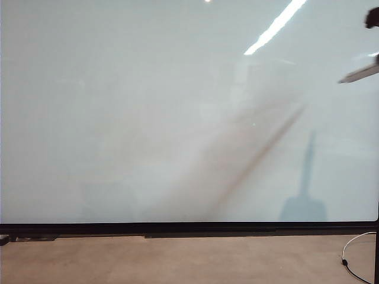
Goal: Pick up the pen on the shelf to the right of the whiteboard and draw a check mark.
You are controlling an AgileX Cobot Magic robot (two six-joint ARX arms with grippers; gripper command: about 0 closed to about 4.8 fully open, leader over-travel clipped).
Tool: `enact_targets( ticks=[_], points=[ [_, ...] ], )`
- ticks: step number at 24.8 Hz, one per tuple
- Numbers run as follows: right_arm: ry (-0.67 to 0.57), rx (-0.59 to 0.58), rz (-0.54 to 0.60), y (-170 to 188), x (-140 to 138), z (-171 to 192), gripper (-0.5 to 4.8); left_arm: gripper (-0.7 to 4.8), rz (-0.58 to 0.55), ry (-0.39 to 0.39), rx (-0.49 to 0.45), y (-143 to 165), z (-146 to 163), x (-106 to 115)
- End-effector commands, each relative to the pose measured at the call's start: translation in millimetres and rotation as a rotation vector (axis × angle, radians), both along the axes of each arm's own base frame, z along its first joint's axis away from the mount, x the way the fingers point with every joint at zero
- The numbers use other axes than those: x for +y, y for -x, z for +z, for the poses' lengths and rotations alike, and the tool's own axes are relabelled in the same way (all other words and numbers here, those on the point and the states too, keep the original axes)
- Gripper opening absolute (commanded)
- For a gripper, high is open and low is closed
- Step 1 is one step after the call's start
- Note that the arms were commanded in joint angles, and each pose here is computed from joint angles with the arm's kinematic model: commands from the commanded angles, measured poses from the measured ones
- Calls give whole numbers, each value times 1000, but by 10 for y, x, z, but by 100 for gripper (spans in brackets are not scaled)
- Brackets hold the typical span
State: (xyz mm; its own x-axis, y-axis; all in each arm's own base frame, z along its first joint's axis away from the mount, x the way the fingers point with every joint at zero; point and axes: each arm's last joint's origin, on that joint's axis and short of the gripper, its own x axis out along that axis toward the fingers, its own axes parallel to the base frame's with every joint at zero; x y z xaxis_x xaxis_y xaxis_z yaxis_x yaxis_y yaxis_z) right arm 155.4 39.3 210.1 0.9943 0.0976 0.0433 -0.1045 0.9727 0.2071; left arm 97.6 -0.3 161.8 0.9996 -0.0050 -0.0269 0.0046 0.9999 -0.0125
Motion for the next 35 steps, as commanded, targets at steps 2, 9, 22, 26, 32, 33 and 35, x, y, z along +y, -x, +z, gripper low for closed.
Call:
enact_targets(
  ticks=[2, 9, 22, 26, 32, 33, 35],
  points=[
    [-12, 14, 79, 32, 110, -5, -6, -4, 0, -5, -9, 1, 16, 0],
    [1, 44, 264, 30, 233, -50, -5, -5, 0, -5, -9, 1, 16, 0],
    [-16, -2, 504, -241, 421, -138, -5, -4, 0, -5, -9, 1, 16, 0],
    [-22, -9, 536, -387, 491, -157, -5, -4, 0, -5, -9, 1, 16, 0],
    [-45, -18, 557, -583, 579, -169, -5, -4, 0, -5, -9, 1, 16, 0],
    [-48, -20, 566, -610, 593, -168, -6, -4, 0, -4, -9, 1, 16, 0],
    [-51, -24, 579, -665, 620, -170, -6, -5, 0, -5, -9, 1, 16, 0]
  ],
)
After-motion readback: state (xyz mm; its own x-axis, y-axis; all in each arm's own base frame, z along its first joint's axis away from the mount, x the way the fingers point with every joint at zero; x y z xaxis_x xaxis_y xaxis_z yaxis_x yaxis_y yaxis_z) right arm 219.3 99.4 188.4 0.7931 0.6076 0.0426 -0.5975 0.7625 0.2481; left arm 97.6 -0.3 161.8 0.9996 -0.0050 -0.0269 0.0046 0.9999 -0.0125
